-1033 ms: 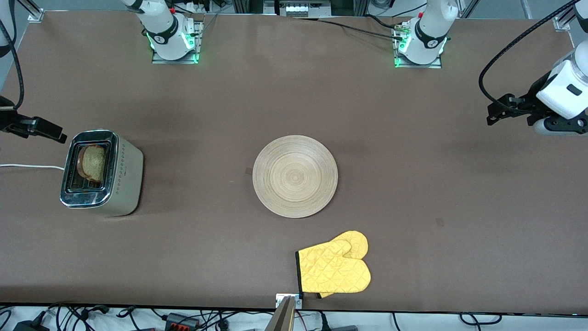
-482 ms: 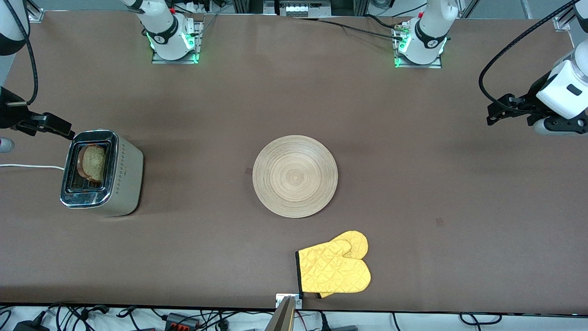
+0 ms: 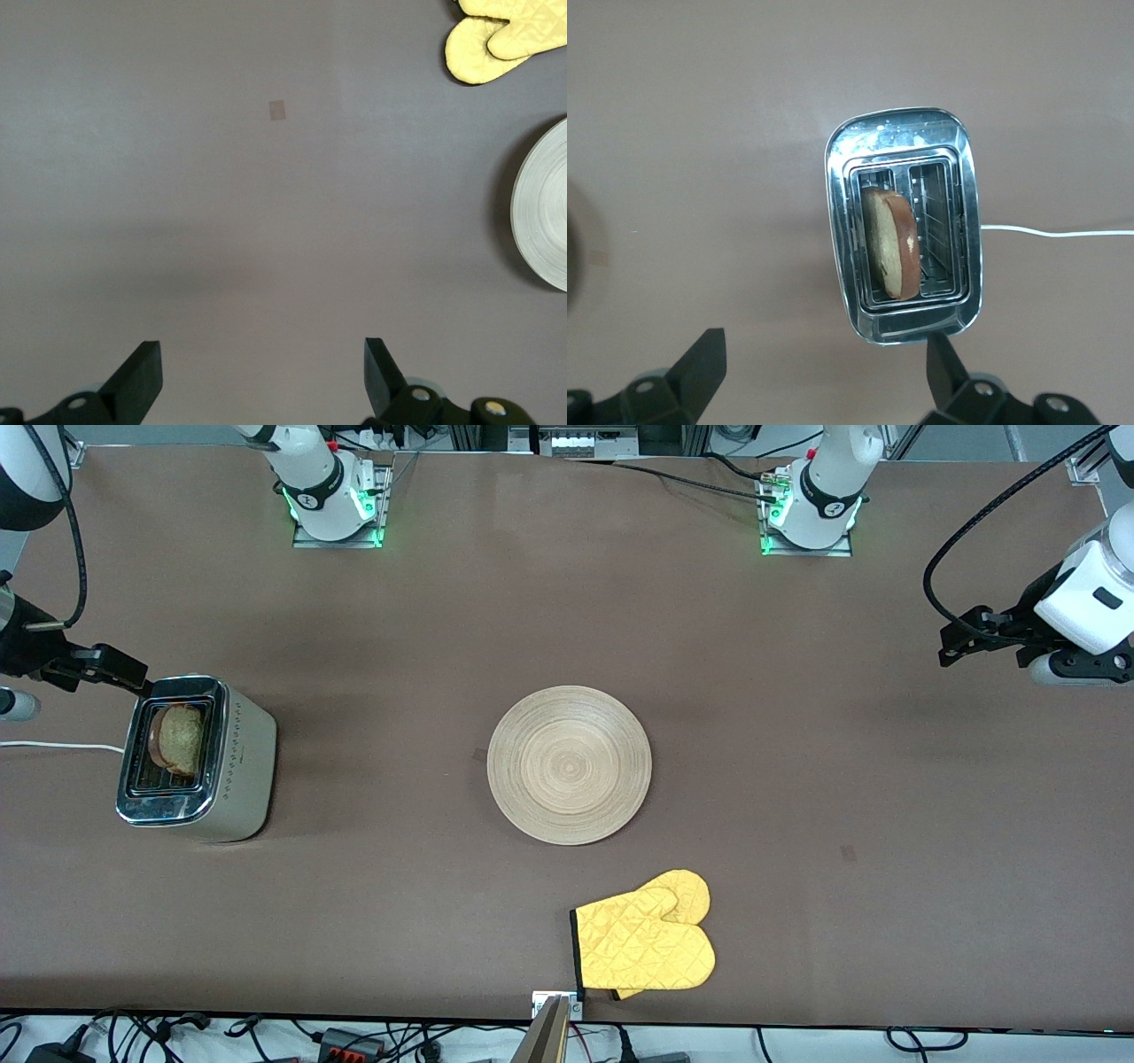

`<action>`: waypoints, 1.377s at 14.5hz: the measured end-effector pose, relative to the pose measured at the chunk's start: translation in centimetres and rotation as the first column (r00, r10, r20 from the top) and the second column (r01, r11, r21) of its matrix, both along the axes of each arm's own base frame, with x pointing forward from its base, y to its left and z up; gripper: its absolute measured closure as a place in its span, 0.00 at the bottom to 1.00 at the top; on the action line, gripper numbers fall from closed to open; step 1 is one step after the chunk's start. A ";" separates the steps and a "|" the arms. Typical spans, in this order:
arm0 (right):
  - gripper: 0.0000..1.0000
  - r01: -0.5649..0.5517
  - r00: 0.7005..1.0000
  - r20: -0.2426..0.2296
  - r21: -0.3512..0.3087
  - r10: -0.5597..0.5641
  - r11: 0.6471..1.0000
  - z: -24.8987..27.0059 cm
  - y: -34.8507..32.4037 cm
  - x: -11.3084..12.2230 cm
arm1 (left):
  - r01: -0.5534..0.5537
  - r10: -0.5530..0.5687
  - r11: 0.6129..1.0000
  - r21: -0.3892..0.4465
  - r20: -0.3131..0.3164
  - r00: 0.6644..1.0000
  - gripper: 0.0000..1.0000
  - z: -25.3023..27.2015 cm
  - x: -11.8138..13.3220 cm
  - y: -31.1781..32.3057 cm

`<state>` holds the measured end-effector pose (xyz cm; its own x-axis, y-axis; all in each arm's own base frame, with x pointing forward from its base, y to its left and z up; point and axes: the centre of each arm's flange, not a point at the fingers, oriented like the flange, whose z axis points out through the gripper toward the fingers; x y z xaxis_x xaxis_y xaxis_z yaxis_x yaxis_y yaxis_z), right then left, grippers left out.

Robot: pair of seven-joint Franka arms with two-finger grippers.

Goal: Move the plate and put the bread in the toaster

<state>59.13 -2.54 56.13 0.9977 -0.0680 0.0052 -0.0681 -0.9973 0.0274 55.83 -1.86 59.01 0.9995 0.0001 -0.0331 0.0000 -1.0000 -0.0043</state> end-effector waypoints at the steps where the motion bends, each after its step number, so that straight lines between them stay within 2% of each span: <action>1: 0.00 0.000 1.000 -0.002 0.000 0.000 1.000 -0.2 0.0 0.1 | 0.000 0.000 1.000 0.000 0.000 1.000 0.00 0.0 0.0 0.0; 6: 0.00 0.004 1.000 -0.001 -0.005 -0.004 1.000 -1.1 -0.3 0.7 | 0.000 0.000 1.000 0.000 0.006 1.000 0.00 0.3 0.0 0.0; 16: 0.00 0.021 0.999 0.026 0.003 -0.021 1.000 0.5 -1.4 0.0 | 0.000 0.000 1.000 0.000 0.006 1.000 0.00 0.3 0.0 0.0; 20: 0.00 0.011 1.000 -0.006 0.006 -0.011 1.000 0.3 -1.0 -0.5 | 0.000 0.000 1.000 0.000 0.006 1.000 0.00 0.3 0.0 0.0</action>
<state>58.66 -3.59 56.42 0.9969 -0.0792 -0.0015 -0.0792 -0.9966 0.0219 55.85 -1.86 59.30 0.9996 0.0000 -0.0272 -0.0001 -1.0000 -0.0041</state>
